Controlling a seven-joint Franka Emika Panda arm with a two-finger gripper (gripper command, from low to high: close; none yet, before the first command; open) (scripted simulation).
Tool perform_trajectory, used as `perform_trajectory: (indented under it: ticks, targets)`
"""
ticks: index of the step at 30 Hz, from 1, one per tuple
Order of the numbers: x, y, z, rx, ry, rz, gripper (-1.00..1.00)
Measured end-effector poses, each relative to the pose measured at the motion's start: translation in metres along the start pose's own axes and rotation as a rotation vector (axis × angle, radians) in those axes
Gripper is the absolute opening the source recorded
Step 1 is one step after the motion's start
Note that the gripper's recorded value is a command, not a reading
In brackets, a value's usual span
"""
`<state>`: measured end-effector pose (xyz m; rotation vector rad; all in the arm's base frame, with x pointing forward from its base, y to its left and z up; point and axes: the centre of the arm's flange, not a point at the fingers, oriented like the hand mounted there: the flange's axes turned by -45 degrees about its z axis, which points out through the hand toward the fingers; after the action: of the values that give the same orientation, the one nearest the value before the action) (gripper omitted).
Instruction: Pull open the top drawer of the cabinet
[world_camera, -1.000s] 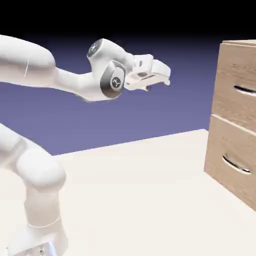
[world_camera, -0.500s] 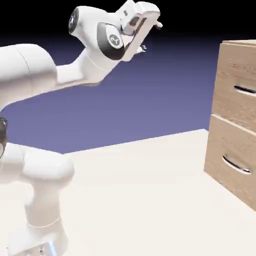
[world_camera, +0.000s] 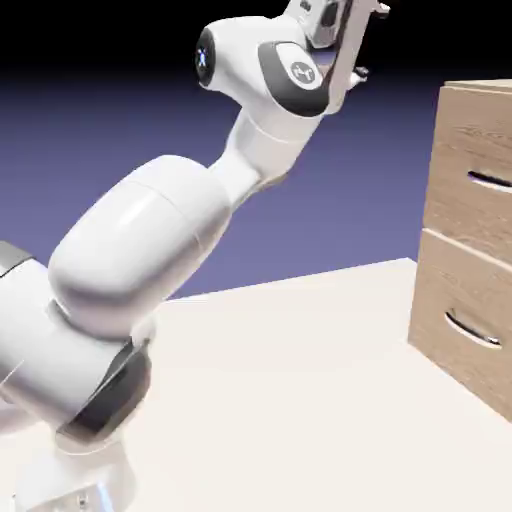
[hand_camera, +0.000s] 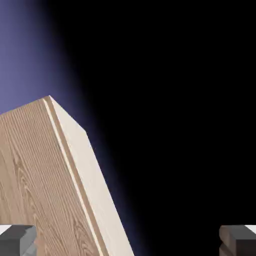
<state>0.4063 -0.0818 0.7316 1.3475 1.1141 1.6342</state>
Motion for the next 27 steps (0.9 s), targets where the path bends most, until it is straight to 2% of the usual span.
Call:
perform_trajectory:
  ticks: [10,20,27]
  targets:
    - [-0.064,-0.077,0.112,-0.023,-0.095,-0.144,0.0]
    - [-0.07,-0.238,0.23,0.044,-0.18,-0.363,0.0]
    - [-0.079,-0.238,0.276,0.044,-0.18,-0.363,0.0]
